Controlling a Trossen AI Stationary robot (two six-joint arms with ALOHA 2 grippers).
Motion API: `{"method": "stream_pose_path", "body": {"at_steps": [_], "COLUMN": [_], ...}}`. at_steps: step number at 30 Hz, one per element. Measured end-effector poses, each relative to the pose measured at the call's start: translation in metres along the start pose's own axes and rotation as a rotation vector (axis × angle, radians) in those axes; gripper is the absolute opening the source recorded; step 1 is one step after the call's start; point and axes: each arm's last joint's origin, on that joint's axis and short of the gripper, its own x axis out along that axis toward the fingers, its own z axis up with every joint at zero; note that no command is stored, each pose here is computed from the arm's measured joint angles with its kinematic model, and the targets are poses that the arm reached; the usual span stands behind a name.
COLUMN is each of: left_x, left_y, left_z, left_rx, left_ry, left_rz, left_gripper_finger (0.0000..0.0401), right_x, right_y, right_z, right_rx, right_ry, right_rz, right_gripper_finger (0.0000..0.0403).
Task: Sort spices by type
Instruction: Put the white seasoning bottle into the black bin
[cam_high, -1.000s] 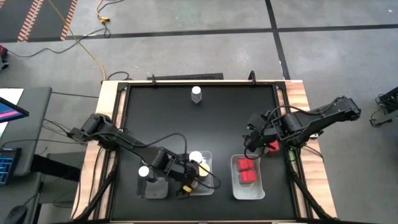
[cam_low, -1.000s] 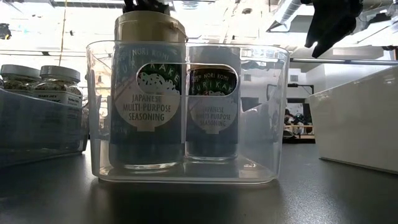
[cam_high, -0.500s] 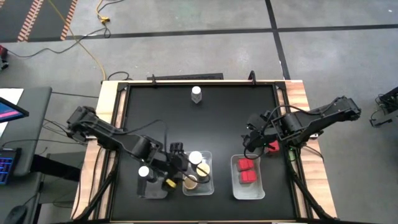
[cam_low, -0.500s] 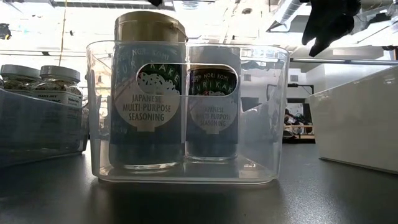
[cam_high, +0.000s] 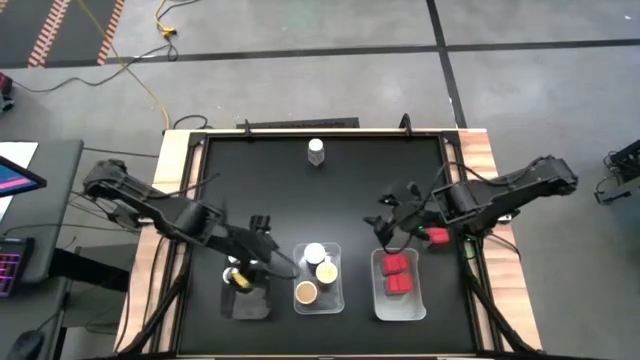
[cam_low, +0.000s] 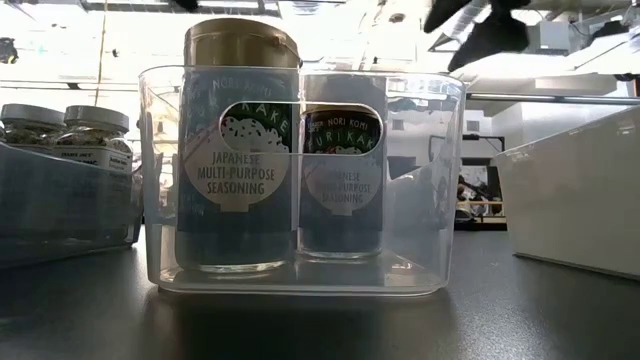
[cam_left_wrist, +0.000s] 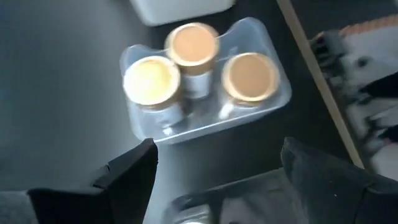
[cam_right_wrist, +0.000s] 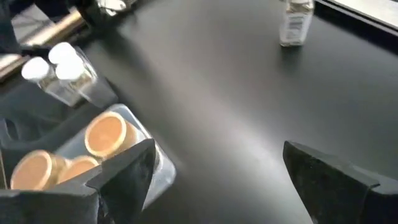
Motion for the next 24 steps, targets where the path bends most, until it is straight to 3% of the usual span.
{"method": "stream_pose_path", "body": {"at_steps": [5,11,17,24], "left_x": [-0.013,-0.056,-0.08,-0.077], "left_y": [0.006,0.019,0.029,0.033], "left_z": [-0.051,-0.087,-0.117,-0.132], "left_rx": [-0.04,-0.098,-0.114,-0.132], "left_ry": [-0.113,-0.317,-0.443,-0.453], "left_rz": [-0.065,-0.092,-0.022,0.055], "left_gripper_finger": [0.0328,0.0328,0.0328,0.0328], "right_x": [0.034,0.083,0.115,0.132], "right_y": [0.016,0.031,0.036,0.026], "right_z": [-0.001,0.011,0.06,0.12], "right_rx": [0.021,0.038,-0.015,-0.102], "right_ry": [-0.015,-0.116,-0.22,-0.192], "right_rz": [-0.012,0.014,-0.009,-0.02], "right_gripper_finger": [0.0379,0.0379,0.0379,0.0379]}}
